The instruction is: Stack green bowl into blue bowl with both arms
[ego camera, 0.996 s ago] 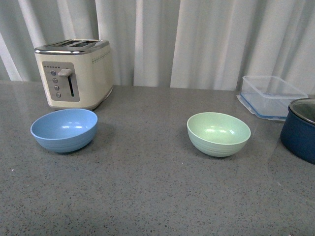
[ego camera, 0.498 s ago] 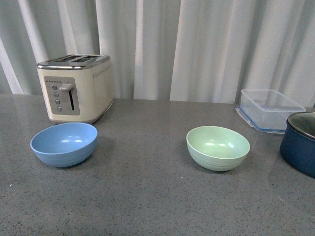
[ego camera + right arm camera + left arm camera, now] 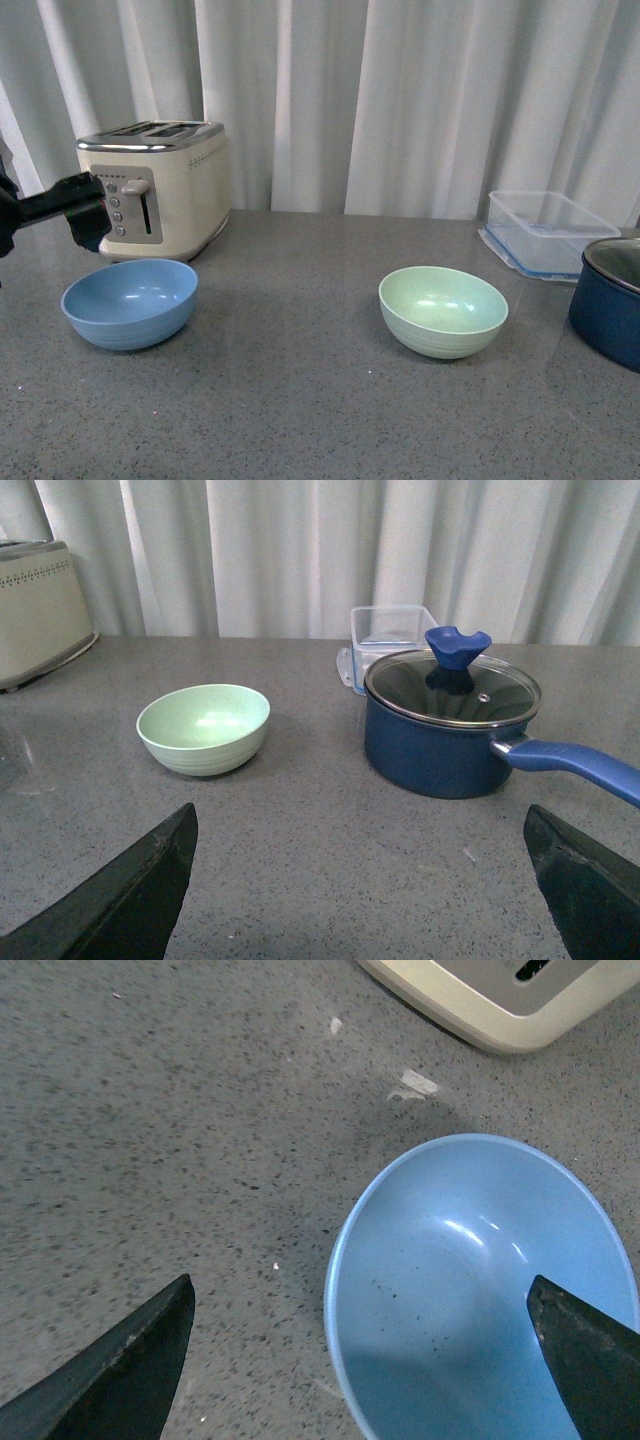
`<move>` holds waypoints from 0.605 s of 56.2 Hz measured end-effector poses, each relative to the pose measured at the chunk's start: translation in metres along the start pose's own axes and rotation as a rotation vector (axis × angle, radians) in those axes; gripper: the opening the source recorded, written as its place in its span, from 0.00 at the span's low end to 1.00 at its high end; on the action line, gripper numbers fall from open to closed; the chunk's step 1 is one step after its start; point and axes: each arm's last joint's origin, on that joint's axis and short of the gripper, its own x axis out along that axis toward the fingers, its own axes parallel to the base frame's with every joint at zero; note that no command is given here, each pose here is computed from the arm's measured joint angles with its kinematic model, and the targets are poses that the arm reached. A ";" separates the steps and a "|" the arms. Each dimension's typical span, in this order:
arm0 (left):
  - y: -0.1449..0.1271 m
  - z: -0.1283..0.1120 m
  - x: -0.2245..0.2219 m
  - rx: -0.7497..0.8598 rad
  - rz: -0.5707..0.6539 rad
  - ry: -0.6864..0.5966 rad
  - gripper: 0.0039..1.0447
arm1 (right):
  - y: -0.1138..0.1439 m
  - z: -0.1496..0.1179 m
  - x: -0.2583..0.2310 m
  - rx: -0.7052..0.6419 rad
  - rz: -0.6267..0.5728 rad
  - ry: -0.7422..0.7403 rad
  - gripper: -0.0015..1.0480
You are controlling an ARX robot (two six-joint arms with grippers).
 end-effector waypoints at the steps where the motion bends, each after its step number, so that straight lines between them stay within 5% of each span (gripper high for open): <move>1: 0.000 -0.001 0.003 -0.004 -0.002 0.005 0.94 | 0.000 0.000 0.000 0.000 0.000 0.000 0.90; 22: -0.004 -0.024 0.047 -0.010 0.036 0.074 0.93 | 0.000 0.000 0.000 0.000 0.000 0.000 0.90; 34: -0.002 -0.028 0.053 -0.014 0.054 0.077 0.54 | 0.000 0.000 0.000 0.000 0.000 0.000 0.90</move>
